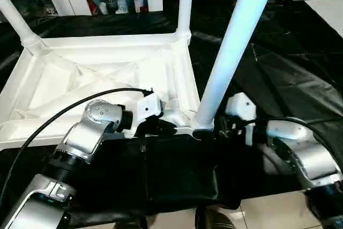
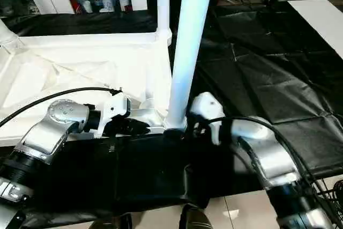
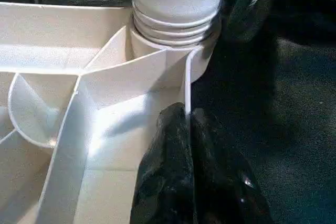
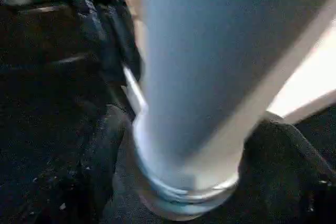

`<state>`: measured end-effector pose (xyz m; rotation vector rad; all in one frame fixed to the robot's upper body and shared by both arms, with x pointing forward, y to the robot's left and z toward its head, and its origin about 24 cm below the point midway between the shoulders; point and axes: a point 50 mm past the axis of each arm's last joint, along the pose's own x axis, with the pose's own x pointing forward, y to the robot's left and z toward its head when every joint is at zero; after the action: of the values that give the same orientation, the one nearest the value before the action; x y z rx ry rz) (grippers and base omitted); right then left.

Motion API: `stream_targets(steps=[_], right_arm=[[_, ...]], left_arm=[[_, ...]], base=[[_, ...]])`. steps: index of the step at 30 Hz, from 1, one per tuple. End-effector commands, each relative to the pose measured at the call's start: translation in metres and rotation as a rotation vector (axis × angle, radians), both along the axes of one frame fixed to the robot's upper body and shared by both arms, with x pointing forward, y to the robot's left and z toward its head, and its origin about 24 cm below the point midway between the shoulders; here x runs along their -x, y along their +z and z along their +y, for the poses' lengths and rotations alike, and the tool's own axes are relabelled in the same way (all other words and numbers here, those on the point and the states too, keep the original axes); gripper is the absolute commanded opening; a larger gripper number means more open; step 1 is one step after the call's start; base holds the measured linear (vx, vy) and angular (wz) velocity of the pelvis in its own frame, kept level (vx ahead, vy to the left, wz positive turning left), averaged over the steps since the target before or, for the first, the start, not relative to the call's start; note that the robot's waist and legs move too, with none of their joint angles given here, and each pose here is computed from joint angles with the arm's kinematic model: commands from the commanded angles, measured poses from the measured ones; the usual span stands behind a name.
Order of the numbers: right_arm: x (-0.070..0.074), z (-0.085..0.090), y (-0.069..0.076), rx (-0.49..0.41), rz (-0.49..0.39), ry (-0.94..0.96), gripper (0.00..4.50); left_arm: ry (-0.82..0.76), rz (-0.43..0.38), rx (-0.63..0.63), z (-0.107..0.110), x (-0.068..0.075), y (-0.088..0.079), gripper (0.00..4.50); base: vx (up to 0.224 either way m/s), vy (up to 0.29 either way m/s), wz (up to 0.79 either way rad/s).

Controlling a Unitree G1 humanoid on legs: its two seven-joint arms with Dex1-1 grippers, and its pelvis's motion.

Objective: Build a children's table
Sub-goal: Rotate leg to tighten

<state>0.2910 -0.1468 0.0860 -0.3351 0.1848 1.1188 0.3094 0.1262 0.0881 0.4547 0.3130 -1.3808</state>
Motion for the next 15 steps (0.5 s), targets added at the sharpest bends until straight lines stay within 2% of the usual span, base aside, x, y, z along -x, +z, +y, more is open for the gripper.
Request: stream_targets(steps=[1,6,15], right_arm=[[-0.0067,0.0023,0.0061,-0.049,-0.024,-0.026,3.66],[-0.0071,0.0033,0.0072,-0.07,-0.005,-0.01,3.66],[-0.0019,-0.0016,-0.0016,-0.049,0.03,0.019,2.89]], left_arm=[[-0.038,0.03,0.006,-0.0037,0.0044,-0.0036,0.0],[-0.038,0.033,0.003,-0.0034,0.004,-0.0034,0.0],[-0.041,0.034,-0.003,-0.0041,0.003,-0.004,0.0]], base=[[0.0,0.0,0.0],[0.0,0.0,0.0],[0.0,0.0,0.0]])
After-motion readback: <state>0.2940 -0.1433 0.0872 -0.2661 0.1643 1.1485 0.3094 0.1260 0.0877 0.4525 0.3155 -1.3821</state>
